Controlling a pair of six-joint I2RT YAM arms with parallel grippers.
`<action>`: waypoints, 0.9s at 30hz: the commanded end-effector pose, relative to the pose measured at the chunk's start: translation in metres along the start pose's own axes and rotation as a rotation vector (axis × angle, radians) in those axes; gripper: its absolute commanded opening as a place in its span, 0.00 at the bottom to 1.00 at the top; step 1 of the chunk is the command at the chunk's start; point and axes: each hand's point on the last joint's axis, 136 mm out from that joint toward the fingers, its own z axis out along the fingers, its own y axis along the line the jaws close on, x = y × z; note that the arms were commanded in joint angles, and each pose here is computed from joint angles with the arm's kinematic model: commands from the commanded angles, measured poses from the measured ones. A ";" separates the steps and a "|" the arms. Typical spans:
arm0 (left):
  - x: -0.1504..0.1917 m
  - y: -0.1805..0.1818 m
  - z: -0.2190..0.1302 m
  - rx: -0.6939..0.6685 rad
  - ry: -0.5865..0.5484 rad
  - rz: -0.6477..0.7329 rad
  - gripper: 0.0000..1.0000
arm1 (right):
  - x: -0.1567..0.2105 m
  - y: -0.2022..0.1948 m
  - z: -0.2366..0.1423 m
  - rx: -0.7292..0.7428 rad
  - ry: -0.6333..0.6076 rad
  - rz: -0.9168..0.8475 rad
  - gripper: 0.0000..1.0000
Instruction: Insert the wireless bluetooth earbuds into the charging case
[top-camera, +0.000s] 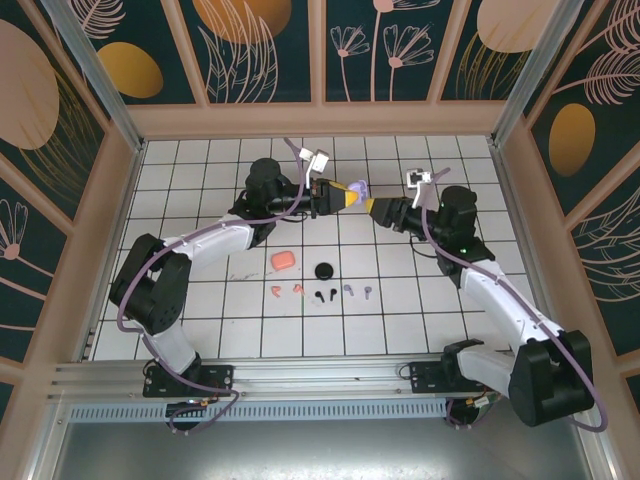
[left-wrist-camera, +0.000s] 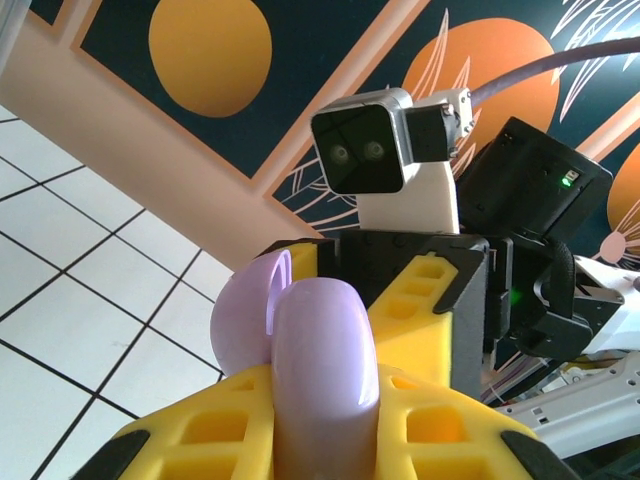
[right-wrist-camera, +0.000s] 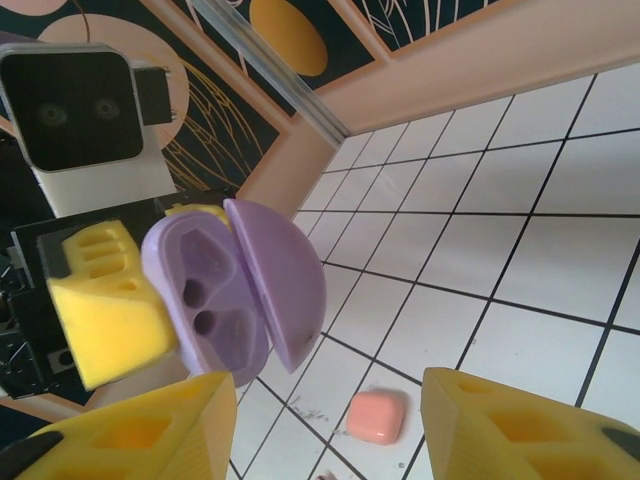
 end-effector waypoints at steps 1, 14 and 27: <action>-0.009 -0.008 0.003 0.026 -0.021 0.038 0.00 | -0.015 0.012 0.004 -0.024 -0.022 -0.044 0.50; -0.006 -0.010 0.007 0.032 -0.013 0.040 0.00 | -0.022 0.005 0.014 -0.003 -0.012 -0.041 0.41; -0.005 -0.011 0.009 0.040 -0.010 0.043 0.00 | -0.021 0.003 0.019 0.003 0.009 -0.041 0.25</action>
